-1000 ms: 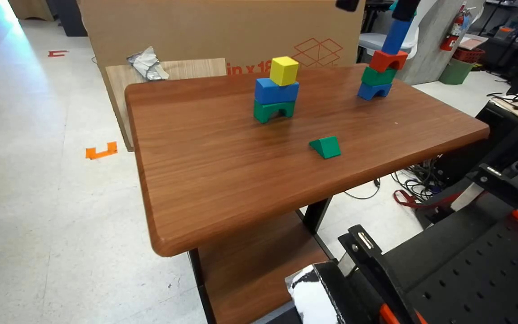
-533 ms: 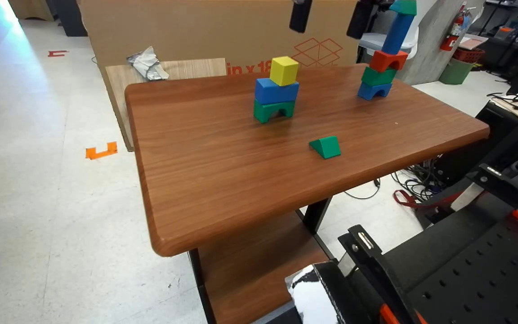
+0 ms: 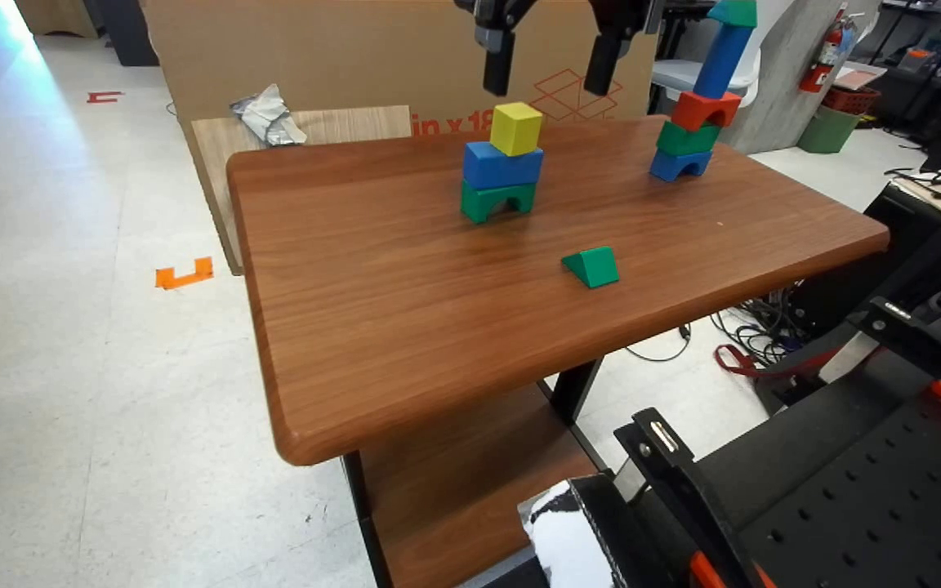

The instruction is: Remove the yellow block from the top of the blue block and place it on the left side of the table

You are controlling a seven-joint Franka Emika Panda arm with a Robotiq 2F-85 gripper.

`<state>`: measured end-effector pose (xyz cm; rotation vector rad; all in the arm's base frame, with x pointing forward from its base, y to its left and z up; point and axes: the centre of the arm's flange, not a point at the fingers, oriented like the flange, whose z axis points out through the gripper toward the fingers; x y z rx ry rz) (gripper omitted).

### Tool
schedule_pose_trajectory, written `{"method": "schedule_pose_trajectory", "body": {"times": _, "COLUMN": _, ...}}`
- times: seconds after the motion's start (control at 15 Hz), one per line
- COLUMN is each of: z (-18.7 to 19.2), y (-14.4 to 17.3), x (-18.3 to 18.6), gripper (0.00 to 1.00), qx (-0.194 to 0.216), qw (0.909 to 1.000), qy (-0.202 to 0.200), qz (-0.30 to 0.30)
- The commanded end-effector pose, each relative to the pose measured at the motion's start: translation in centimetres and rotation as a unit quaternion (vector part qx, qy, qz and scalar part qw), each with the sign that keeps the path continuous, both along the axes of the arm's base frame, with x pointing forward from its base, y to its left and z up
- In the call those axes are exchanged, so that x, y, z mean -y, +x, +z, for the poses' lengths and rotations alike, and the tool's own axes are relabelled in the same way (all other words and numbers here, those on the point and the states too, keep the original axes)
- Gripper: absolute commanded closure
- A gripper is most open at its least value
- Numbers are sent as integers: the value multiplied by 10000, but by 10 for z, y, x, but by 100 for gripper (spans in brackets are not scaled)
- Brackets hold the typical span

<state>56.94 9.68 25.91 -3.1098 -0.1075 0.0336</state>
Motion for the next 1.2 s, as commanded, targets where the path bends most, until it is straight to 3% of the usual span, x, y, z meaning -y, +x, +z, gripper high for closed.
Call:
{"method": "schedule_pose_trajectory", "body": {"times": 0.0, "z": -6, "y": 18, "x": -13, "gripper": 0, "qx": -94, "qw": 9999, "qy": -136, "qz": -5}}
{"method": "schedule_pose_trajectory", "body": {"times": 0.07, "z": -8, "y": 19, "x": -15, "gripper": 0, "qx": -105, "qw": 9998, "qy": -166, "qz": 9}}
{"method": "schedule_pose_trajectory", "body": {"times": 0.13, "z": -10, "y": 21, "x": -17, "gripper": 9, "qx": -107, "qw": 9998, "qy": -185, "qz": 16}}
{"method": "schedule_pose_trajectory", "body": {"times": 0.2, "z": -11, "y": 23, "x": -18, "gripper": 26, "qx": -103, "qw": 9997, "qy": -209, "qz": 28}}
{"method": "schedule_pose_trajectory", "body": {"times": 0.73, "z": -17, "y": 29, "x": -27, "gripper": 88, "qx": -109, "qw": 9995, "qy": -299, "qz": 59}}
{"method": "schedule_pose_trajectory", "body": {"times": 1.13, "z": 1, "y": 16, "x": -36, "gripper": 92, "qx": 18, "qw": 9996, "qy": -280, "qz": 103}}
